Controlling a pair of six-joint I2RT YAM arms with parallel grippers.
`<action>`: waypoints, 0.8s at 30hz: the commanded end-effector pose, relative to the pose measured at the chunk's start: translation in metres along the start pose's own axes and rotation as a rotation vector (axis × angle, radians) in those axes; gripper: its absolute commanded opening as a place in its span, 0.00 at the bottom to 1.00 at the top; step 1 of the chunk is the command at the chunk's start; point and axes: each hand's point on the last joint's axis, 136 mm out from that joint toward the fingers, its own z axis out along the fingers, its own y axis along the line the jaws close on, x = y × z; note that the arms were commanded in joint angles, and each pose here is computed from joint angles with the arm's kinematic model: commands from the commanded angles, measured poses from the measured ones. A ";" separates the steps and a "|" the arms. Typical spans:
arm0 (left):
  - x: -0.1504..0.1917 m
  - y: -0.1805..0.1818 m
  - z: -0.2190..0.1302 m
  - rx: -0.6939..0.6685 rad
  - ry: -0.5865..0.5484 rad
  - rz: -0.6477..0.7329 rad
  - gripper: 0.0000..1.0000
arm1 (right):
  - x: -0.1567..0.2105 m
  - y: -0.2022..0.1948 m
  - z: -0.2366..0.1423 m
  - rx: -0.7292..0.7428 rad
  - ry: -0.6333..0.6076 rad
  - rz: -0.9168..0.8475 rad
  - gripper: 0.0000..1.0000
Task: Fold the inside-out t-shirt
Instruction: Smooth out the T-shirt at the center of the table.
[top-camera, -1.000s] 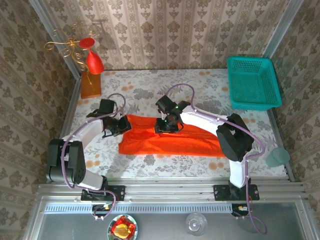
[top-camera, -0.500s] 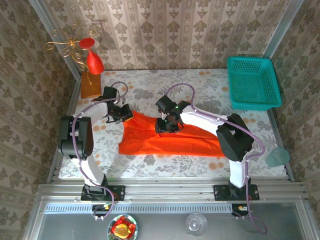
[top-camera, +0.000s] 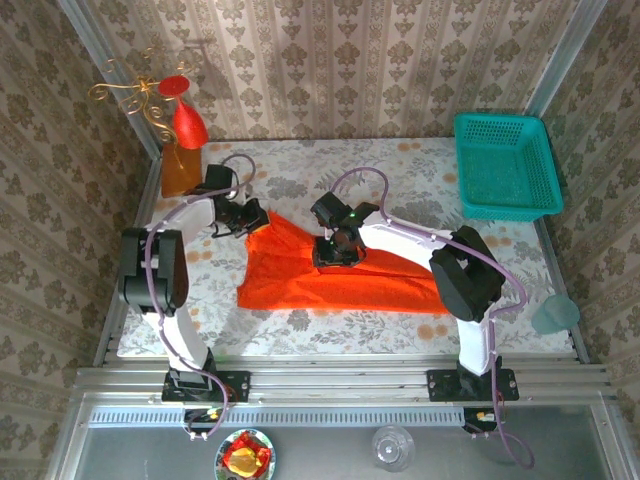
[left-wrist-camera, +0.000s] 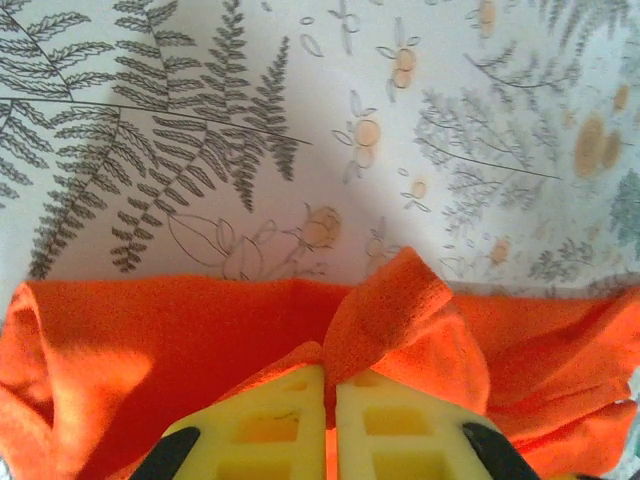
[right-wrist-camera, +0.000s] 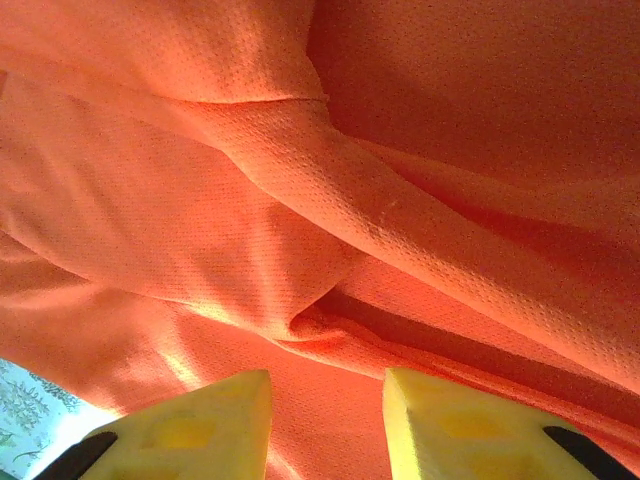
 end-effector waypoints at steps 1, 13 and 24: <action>0.025 -0.017 -0.022 0.030 0.021 0.054 0.11 | -0.005 -0.005 -0.012 0.029 -0.022 0.001 0.35; 0.103 0.030 -0.052 -0.084 -0.006 -0.002 0.31 | -0.018 -0.013 -0.026 0.006 -0.034 -0.003 0.37; 0.051 0.029 -0.055 -0.135 0.007 0.049 0.37 | -0.058 0.019 -0.001 -0.094 0.015 -0.133 0.40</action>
